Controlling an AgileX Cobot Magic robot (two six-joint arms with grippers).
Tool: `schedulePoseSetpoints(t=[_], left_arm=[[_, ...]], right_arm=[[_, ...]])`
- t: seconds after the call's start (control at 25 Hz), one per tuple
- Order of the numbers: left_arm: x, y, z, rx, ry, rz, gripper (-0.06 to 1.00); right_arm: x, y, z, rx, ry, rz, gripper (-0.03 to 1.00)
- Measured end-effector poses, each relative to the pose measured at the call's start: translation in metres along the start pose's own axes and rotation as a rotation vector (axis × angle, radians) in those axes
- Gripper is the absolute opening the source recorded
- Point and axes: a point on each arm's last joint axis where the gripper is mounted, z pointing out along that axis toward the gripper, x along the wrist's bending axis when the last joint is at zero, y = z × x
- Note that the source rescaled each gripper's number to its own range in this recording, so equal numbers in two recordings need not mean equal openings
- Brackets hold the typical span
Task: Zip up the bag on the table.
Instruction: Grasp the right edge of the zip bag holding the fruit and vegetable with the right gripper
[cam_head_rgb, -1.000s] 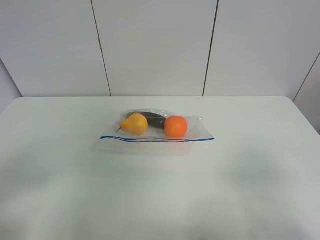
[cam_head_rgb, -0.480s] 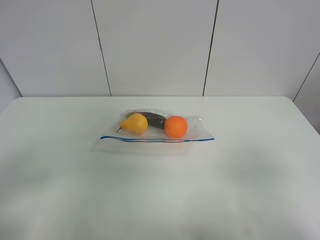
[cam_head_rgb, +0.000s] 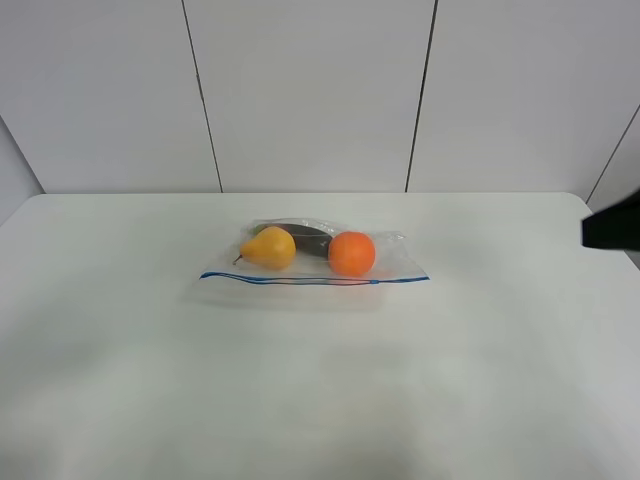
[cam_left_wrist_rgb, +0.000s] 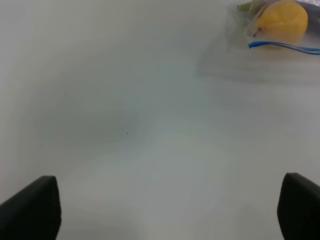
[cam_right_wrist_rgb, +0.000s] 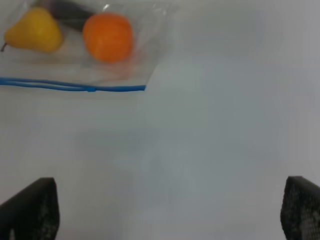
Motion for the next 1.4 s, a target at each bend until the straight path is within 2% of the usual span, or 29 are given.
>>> schedulePoseSetpoints(t=[0.2,0.36,0.56,0.8,1.0,1.16,1.24,1.4], left_arm=[[0.0,0.0,0.0,0.0,0.0,0.0,1.0],[0.0,0.0,0.0,0.0,0.0,0.0,1.0],[0.0,0.0,0.0,0.0,0.0,0.0,1.0],[0.0,0.0,0.0,0.0,0.0,0.0,1.0],[0.0,0.0,0.0,0.0,0.0,0.0,1.0],[0.0,0.0,0.0,0.0,0.0,0.0,1.0],[0.0,0.0,0.0,0.0,0.0,0.0,1.0],[0.0,0.0,0.0,0.0,0.0,0.0,1.0]], right_arm=[[-0.008,0.049,0.074,0.199,0.048,0.097,0.95],[-0.014,0.066,0.135,0.333,0.108,0.154,0.94],[-0.021,0.063,0.201,0.496,0.207,0.246,0.94],[-0.025,0.038,0.262,0.658,0.347,0.358,0.91],[-0.025,0.026,0.295,0.679,0.453,0.488,0.86],[-0.025,0.025,0.308,0.648,0.486,0.569,0.82],[-0.025,0.027,0.309,0.633,0.487,0.58,0.76],[-0.025,0.027,0.309,0.63,0.489,0.582,0.58]])
